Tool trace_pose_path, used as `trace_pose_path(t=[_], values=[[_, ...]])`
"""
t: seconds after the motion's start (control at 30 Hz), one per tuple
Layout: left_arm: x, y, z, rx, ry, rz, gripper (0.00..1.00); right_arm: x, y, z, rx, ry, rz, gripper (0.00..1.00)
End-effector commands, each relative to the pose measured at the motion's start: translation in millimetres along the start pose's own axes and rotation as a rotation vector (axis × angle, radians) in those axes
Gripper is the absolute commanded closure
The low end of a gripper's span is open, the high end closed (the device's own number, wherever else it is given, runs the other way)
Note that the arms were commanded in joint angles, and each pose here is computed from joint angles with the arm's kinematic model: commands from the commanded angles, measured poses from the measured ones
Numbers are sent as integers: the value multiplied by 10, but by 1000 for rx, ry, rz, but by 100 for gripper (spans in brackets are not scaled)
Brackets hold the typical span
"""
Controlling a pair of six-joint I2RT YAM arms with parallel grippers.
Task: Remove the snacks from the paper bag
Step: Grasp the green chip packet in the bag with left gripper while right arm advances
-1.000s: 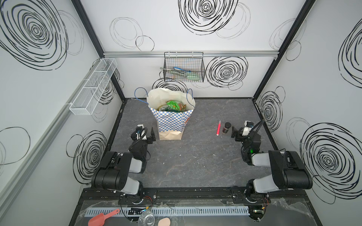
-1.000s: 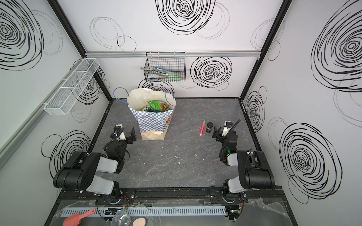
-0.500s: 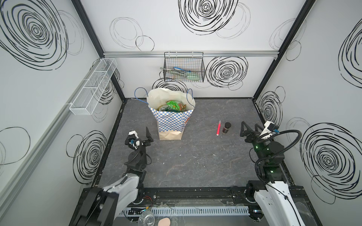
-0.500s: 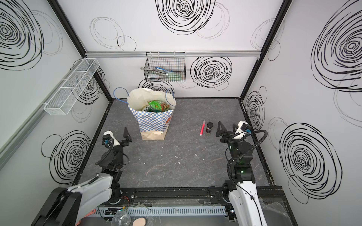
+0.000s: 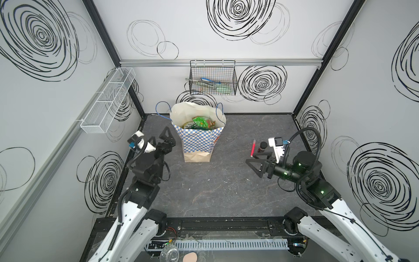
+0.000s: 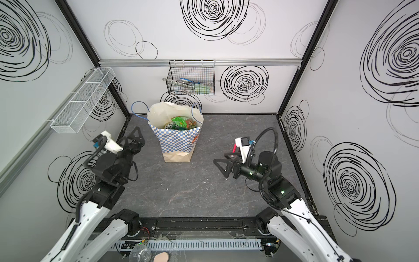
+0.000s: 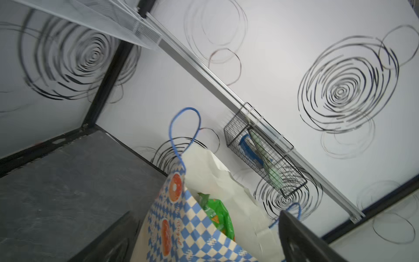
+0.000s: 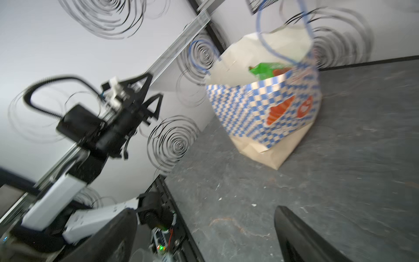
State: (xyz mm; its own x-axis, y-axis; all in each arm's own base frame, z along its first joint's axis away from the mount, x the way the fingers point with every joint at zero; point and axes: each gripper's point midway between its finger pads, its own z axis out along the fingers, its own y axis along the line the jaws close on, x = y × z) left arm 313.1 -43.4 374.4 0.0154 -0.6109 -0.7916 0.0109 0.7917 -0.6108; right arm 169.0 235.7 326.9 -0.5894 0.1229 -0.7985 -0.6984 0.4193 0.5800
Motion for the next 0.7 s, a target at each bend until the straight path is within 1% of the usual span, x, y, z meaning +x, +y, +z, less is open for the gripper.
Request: trace_pose_path(t=[0.0,0.03,0.07,0.1,0.17,0.23,0.3,0.33,0.47,0.57,0.67], values=[[460,-630,247,170,352,179,2,139,137,229,80,86,-97,2],[465,-810,342,183,394,248,2,232,163,313,107,133,-129,2],[491,-935,453,175,434,324,2,338,209,386,120,187,-153,2],[497,-1023,546,164,457,374,2,433,242,436,126,237,-168,2],[526,-1141,806,133,497,470,1,638,292,517,138,325,-186,3],[589,-1144,1062,81,542,553,0,784,324,549,135,369,-181,3],[733,-1084,1293,32,617,606,1,868,302,559,140,358,-163,3],[874,-1007,1400,7,679,620,1,906,276,546,142,343,-142,3],[1454,-684,1717,-48,875,624,2,992,252,420,103,287,-60,3],[1813,-368,1828,-120,959,673,1,1006,226,273,99,261,-21,3],[2055,-107,1861,-165,1005,691,1,1003,188,141,113,248,-1,3]])
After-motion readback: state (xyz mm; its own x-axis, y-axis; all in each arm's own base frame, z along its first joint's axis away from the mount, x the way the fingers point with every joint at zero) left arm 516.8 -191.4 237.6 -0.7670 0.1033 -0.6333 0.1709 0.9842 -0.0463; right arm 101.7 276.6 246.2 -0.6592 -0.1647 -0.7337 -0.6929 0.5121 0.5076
